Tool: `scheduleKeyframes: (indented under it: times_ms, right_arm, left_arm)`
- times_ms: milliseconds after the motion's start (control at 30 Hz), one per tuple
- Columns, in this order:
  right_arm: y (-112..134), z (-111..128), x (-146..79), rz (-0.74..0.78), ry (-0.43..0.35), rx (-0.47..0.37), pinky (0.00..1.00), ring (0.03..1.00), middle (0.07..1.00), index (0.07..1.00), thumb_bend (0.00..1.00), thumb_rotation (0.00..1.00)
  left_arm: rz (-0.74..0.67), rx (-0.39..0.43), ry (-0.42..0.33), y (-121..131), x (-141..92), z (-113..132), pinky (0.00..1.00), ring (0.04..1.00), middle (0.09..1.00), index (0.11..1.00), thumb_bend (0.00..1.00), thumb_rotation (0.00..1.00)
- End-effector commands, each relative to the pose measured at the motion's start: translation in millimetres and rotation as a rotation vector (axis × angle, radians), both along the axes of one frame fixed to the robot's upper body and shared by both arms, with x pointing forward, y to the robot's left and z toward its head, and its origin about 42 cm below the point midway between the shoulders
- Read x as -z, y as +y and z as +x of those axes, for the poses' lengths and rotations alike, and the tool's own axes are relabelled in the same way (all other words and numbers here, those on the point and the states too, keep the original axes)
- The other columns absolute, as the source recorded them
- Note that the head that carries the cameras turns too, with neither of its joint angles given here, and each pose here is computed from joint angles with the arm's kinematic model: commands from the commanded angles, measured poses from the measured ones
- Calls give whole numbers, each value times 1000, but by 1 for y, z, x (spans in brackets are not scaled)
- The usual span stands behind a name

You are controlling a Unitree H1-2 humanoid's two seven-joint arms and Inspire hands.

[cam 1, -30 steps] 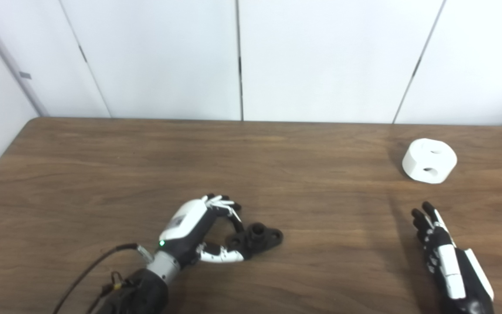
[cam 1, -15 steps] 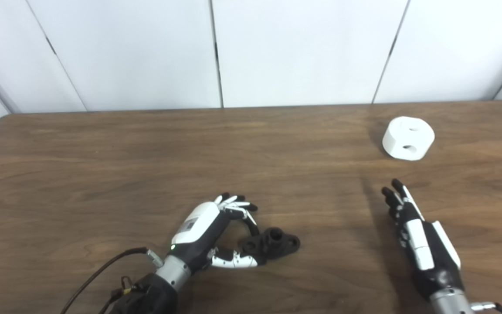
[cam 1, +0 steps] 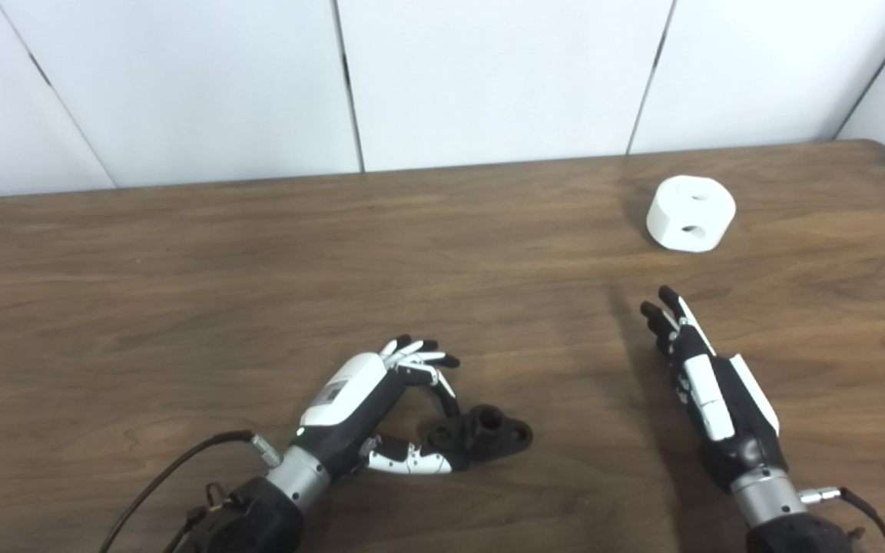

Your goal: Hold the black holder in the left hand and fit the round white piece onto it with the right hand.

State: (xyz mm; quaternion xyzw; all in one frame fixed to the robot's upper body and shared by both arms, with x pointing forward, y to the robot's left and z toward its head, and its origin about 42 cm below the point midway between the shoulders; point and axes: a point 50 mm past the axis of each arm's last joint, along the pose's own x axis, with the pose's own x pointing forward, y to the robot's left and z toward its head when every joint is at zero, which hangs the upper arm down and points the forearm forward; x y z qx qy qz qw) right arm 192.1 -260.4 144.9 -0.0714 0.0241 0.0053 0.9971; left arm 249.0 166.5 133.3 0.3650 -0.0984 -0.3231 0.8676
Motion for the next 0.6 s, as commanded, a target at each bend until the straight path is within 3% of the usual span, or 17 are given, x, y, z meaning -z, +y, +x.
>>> scheduleKeyframes:
  times_ms: [0,400,500,567]
  right_arm:
    - [5,1,-10,18,-46,-16,1000,985,947,1000,705,1000]
    - [3,5,-17,-4,-66,-4,1000,974,945,971,643,1000]
    - [-1,7,-26,-24,-108,-2,1000,975,942,940,609,858]
    - [-4,8,-31,-46,-126,9,981,969,933,916,641,668]
  left_arm:
    - [3,30,34,0,4,-2,1000,948,849,486,519,58]
    - [-20,23,60,3,5,1,1000,962,865,486,517,56]
    - [-21,20,54,5,6,0,1000,956,865,486,517,55]
    - [-27,16,56,6,7,-1,1000,958,869,486,517,53]
